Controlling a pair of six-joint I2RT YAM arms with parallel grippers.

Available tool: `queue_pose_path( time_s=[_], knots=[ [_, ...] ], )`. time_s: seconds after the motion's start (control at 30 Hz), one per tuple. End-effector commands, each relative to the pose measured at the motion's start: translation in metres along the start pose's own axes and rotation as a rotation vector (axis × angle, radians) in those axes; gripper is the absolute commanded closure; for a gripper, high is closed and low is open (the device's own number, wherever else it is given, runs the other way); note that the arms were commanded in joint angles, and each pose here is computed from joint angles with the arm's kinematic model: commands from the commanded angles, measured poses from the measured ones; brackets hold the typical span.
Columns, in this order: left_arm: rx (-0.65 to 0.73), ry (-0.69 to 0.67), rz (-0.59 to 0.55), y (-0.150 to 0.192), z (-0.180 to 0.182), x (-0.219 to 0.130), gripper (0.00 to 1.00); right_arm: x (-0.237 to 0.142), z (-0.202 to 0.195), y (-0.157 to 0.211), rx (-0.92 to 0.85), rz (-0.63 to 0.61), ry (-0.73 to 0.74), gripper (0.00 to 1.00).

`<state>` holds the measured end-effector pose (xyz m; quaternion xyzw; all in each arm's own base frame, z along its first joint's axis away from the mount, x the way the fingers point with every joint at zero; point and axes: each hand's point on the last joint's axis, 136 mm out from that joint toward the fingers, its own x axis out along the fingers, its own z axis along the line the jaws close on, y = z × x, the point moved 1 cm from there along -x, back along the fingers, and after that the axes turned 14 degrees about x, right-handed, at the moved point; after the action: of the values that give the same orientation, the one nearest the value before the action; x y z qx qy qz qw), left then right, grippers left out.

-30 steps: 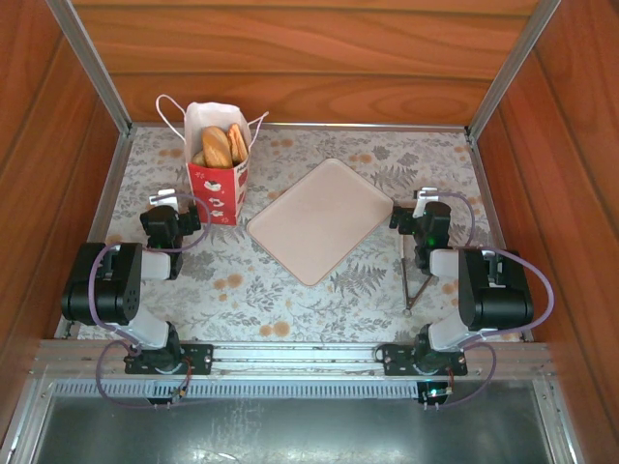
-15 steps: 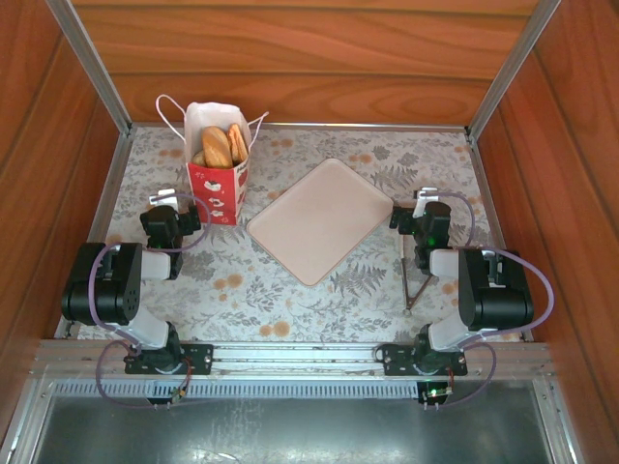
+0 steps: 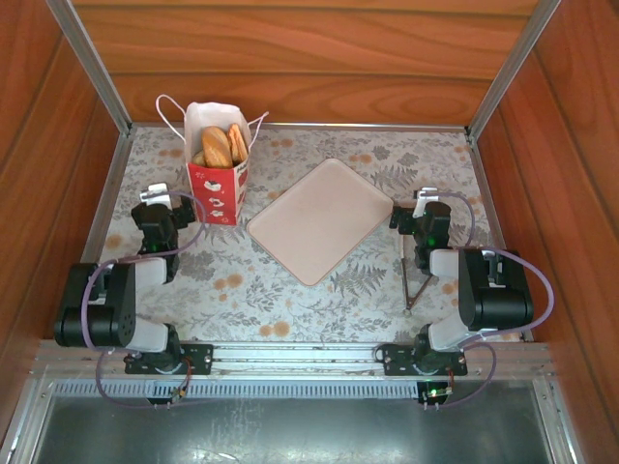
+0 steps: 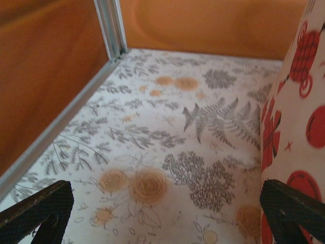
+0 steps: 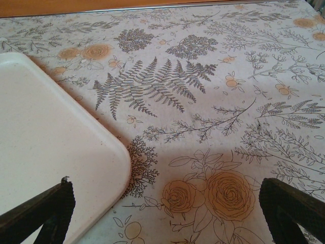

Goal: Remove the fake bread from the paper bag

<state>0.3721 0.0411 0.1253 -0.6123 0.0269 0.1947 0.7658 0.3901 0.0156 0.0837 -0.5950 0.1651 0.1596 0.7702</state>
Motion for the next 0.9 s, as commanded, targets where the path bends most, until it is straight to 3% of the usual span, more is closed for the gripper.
queue_pose_path(
  time_s=[0.0, 0.27, 0.47, 0.67, 0.87],
  knots=[
    [-0.018, -0.033, 0.001, -0.001, 0.009, -0.007, 0.00, -0.001, 0.002, -0.013, 0.007, -0.034, -0.012, 0.00],
    [-0.076, -0.183, -0.063, -0.031, 0.045, -0.035, 0.00, -0.011, 0.001, -0.037, 0.022, 0.021, 0.047, 0.00],
    [-0.099, -0.197, -0.085, -0.050, 0.056, -0.056, 0.00, -0.044, -0.012, -0.055, 0.162, 0.040, 0.177, 0.00],
    [-0.155, -0.142, -0.141, -0.074, 0.055, -0.071, 0.00, -0.091, -0.029, -0.040, 0.375, 0.197, 0.363, 0.00],
    [-0.306, -0.052, -0.109, -0.077, 0.045, -0.075, 0.00, -0.122, -0.014, -0.004, 0.420, 0.419, 0.327, 0.00]
  ],
)
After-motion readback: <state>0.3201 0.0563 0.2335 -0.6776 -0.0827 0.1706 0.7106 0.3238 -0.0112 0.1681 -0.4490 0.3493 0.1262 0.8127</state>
